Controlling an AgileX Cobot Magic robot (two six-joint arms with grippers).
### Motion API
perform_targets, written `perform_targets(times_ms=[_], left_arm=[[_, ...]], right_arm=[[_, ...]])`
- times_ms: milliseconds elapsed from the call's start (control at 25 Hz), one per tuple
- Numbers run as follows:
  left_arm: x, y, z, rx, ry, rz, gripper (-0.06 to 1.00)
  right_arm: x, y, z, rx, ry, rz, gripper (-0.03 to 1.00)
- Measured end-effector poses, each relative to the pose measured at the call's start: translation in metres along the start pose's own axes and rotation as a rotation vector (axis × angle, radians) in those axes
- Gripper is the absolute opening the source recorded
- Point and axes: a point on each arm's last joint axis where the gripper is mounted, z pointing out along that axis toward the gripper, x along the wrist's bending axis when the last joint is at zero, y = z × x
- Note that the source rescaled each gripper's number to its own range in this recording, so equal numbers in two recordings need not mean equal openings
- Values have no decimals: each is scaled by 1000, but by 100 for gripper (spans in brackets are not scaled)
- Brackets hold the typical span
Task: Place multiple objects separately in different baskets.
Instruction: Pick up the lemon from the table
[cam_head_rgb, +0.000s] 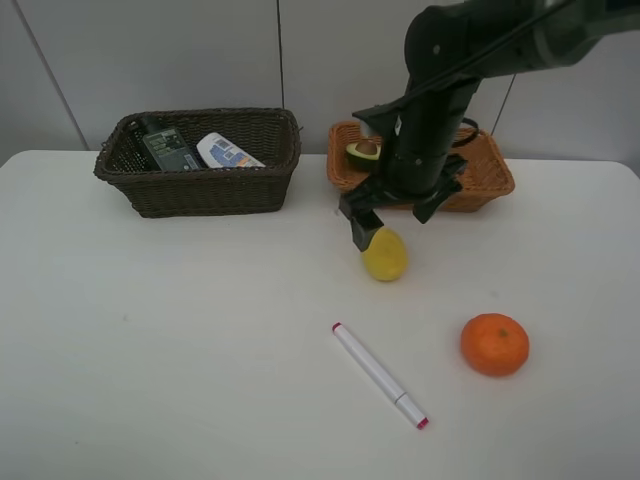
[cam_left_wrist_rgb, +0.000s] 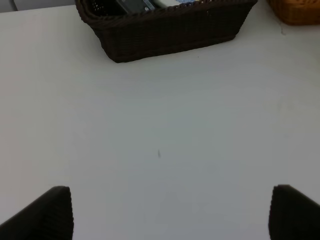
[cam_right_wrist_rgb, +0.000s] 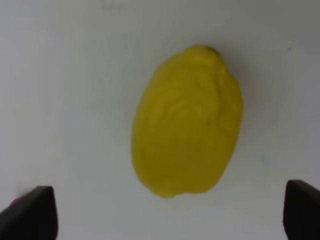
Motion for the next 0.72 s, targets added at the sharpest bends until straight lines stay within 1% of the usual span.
perform_targets(times_ms=[200, 440, 600, 640, 720], left_arm=[[0, 0, 0, 0, 0, 0, 100], [0, 0, 0, 0, 0, 1, 100], [0, 0, 0, 0, 0, 1, 100], [0, 0, 0, 0, 0, 1, 100], [0, 0, 0, 0, 0, 1, 100]], right_arm=[[1, 2, 21, 2, 22, 9, 99], [2, 5, 52, 13, 27, 0, 99], [3, 6, 65, 13, 29, -17, 99], [3, 6, 67, 11, 29, -22, 98], [3, 6, 74, 19, 29, -27, 90]])
